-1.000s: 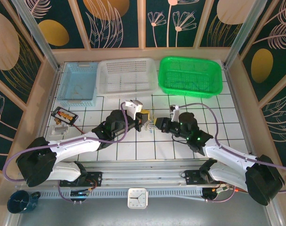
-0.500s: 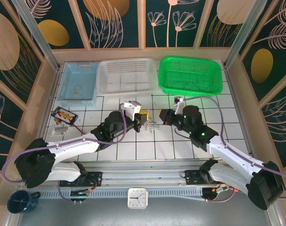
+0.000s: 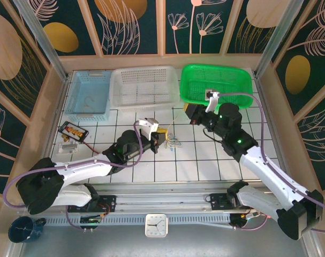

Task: Untangle the cables

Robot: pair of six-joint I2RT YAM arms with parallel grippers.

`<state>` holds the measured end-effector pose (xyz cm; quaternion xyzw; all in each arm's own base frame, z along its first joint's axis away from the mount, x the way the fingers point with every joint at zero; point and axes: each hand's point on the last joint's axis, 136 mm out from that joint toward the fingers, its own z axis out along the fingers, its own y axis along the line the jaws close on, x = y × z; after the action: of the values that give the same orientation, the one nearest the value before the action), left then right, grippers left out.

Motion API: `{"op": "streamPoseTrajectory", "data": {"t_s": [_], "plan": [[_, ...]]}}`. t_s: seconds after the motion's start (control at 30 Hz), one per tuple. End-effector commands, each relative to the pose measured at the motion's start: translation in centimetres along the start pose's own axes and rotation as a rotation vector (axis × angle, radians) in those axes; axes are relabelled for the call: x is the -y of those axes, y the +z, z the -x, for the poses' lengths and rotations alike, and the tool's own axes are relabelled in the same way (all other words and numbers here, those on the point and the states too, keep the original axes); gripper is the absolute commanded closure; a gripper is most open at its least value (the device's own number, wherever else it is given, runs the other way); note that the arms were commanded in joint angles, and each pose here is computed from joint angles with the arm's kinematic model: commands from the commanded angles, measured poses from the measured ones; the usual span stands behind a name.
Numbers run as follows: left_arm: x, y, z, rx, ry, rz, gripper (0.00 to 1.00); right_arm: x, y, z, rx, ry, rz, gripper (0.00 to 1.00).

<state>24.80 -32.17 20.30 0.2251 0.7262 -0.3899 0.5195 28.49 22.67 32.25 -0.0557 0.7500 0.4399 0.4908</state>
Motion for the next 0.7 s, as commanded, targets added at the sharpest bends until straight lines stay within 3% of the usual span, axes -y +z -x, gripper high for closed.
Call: {"op": "streamPoseTrajectory", "data": {"t_s": [0.0, 0.07, 0.13, 0.27, 0.43, 0.67], "plan": [[0.1, -0.3, -0.6, -0.011, 0.010, -0.010, 0.94, -2.7, 0.0, 2.0, 0.024, -0.083, 0.095, 1.00], [0.0, -0.5, -0.2, 0.000, 0.019, 0.000, 0.75, -3.2, 0.2, 1.6, 0.003, -0.118, 0.124, 1.00], [-0.1, -0.9, 0.4, 0.017, 0.035, 0.011, 0.49, -3.6, 0.3, 1.1, -0.020, -0.160, 0.140, 1.00], [-0.5, -2.0, 1.6, 0.050, 0.072, 0.052, 0.23, -3.8, 0.1, 0.5, -0.050, -0.213, 0.152, 1.00], [-0.3, -3.3, 3.8, 0.096, 0.131, 0.075, 0.10, -3.7, -0.1, 0.1, -0.076, -0.259, 0.142, 1.00], [1.1, -3.9, 7.1, 0.128, 0.212, 0.060, 0.09, -3.7, -0.1, -1.0, -0.112, -0.282, 0.146, 1.00]]}}
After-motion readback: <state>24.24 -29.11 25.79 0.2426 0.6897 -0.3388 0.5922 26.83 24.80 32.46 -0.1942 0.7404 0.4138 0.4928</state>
